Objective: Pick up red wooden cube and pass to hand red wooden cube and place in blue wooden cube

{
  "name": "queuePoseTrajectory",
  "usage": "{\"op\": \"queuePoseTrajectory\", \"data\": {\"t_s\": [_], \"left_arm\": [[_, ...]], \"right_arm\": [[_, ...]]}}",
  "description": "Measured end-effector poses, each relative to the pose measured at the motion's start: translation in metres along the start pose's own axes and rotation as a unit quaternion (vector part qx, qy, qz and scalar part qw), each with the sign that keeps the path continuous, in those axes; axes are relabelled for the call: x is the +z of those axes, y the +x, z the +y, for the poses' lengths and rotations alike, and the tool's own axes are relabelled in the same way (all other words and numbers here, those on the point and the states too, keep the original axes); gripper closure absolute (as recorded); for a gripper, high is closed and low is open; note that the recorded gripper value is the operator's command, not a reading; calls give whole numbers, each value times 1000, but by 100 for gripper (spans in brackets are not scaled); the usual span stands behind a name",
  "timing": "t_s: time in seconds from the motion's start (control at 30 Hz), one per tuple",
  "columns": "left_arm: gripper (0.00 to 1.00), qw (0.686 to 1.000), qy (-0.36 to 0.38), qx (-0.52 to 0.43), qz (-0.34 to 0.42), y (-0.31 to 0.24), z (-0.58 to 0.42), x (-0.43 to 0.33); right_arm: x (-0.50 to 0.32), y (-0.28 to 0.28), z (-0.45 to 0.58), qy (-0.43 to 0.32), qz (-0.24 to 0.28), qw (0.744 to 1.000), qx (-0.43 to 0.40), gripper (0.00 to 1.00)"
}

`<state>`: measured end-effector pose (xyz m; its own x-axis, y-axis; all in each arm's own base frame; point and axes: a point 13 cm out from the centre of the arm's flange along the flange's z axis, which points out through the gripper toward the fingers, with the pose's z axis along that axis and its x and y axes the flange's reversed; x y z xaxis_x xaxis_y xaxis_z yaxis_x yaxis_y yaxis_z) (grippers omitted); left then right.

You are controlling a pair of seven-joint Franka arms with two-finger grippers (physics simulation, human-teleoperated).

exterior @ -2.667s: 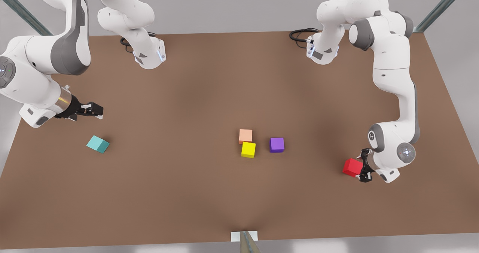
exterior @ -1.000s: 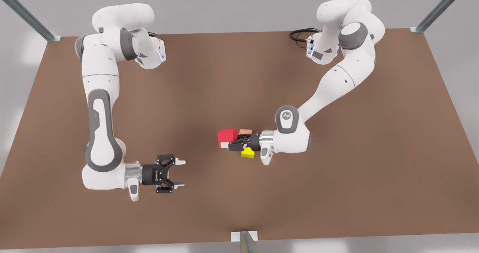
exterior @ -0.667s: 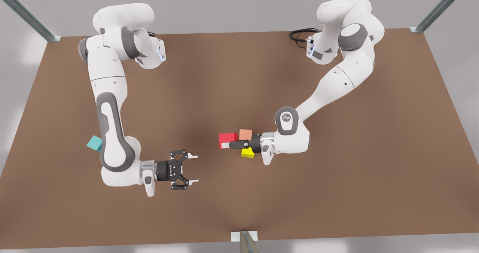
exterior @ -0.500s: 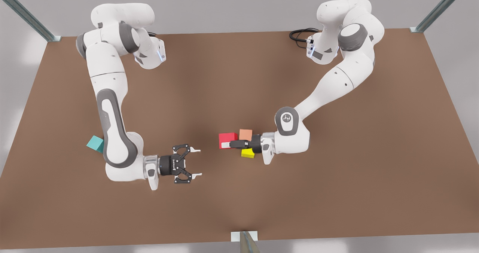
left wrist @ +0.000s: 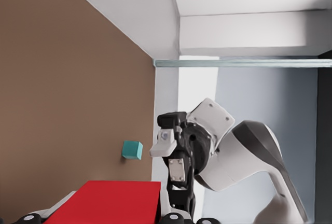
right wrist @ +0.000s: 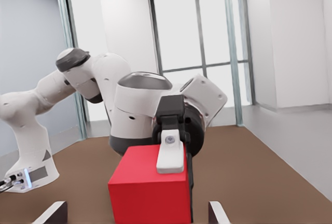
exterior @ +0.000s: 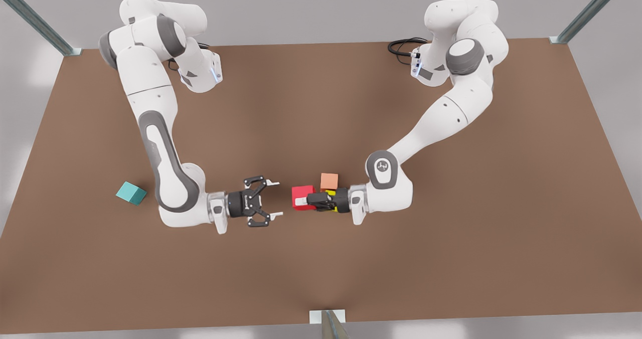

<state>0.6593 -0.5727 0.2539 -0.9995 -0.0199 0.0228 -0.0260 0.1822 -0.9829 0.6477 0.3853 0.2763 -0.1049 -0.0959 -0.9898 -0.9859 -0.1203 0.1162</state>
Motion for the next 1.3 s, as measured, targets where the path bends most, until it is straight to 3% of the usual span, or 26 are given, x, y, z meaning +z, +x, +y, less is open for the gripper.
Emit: {"op": "queuePoseTrajectory", "data": {"t_s": [1.3], "left_arm": [[48,998,2,64,-15,6,-1,19]], "right_arm": [[58,21,4,11,-28,997,-67,0]]}}
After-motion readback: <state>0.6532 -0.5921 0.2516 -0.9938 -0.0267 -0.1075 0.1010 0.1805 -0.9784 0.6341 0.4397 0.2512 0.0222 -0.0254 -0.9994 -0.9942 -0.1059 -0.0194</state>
